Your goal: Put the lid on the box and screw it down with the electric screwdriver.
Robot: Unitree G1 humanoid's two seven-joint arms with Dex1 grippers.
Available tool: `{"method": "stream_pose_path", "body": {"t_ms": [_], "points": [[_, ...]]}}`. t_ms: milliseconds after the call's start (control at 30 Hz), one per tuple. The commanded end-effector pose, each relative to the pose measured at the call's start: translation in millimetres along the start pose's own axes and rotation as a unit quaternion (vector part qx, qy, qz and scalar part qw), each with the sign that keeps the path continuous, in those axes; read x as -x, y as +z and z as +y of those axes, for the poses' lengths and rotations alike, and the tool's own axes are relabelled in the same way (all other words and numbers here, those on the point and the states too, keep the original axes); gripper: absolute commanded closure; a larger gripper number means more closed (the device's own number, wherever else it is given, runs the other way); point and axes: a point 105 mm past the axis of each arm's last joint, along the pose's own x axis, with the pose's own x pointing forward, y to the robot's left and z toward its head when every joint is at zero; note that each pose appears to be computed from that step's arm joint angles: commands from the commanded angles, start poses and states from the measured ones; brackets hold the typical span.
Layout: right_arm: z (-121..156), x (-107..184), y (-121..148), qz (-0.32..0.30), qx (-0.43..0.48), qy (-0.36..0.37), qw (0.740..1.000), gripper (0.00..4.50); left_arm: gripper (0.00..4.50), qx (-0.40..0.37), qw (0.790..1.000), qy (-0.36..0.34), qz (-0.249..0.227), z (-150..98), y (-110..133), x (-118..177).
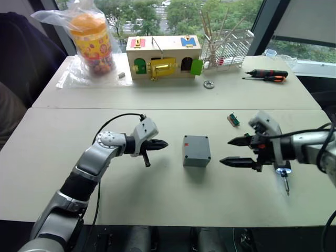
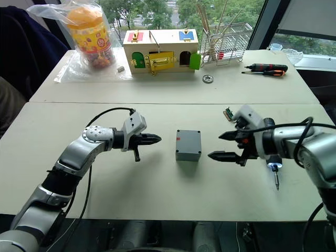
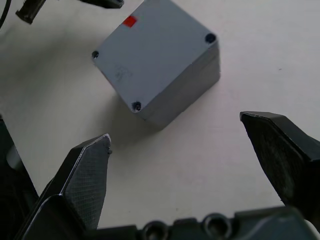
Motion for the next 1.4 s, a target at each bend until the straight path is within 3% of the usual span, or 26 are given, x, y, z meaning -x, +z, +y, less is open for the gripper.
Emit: {"method": "stream_pose_path", "body": {"t_ms": [33, 333, 533, 733, 833, 967, 1167, 1300, 1400], "points": [[5, -10, 1, -0.007, 0.031, -0.007, 0.999, 0.02, 4.5, -0.035, 0.999, -0.028, 0.001, -8, 9, -8], [17, -36, -8, -0.012, 0.029, 0.014, 0.999, 0.02, 4.5, -0.084, 0.993, -0.082, 0.011, -17, 19, -42], [44, -35, -2, -0.024, 0.021, 0.059, 0.998, 0.02, 4.5, -0.127, 0.985, -0.118, 0.021, -18, 21, -59], [51, -32, -5, -0.013, 0.02, 0.052, 0.998, 0.02, 4.5, -0.139, 0.985, -0.105, 0.02, -7, 19, -71], [44, -26, -11, 0.008, 0.026, 0.026, 0.999, 0.02, 4.5, -0.139, 0.986, -0.087, 0.019, 1, 19, -70], [13, -13, -14, 0.018, 0.042, -0.037, 0.998, 0.02, 4.5, -0.142, 0.987, -0.066, 0.024, 9, 20, -46], [-21, -17, -17, 0.022, 0.113, -0.069, 0.991, 0.02, 4.5, -0.135, 0.985, -0.099, 0.037, -17, 17, -19], [-23, -26, -14, 0.015, 0.149, -0.038, 0.988, 0.02, 4.5, -0.121, 0.983, -0.134, 0.043, -42, 13, -14], [-19, -34, -10, 0.01, 0.172, -0.017, 0.985, 0.02, 4.5, -0.114, 0.984, -0.131, 0.039, -47, 13, -19]]}}
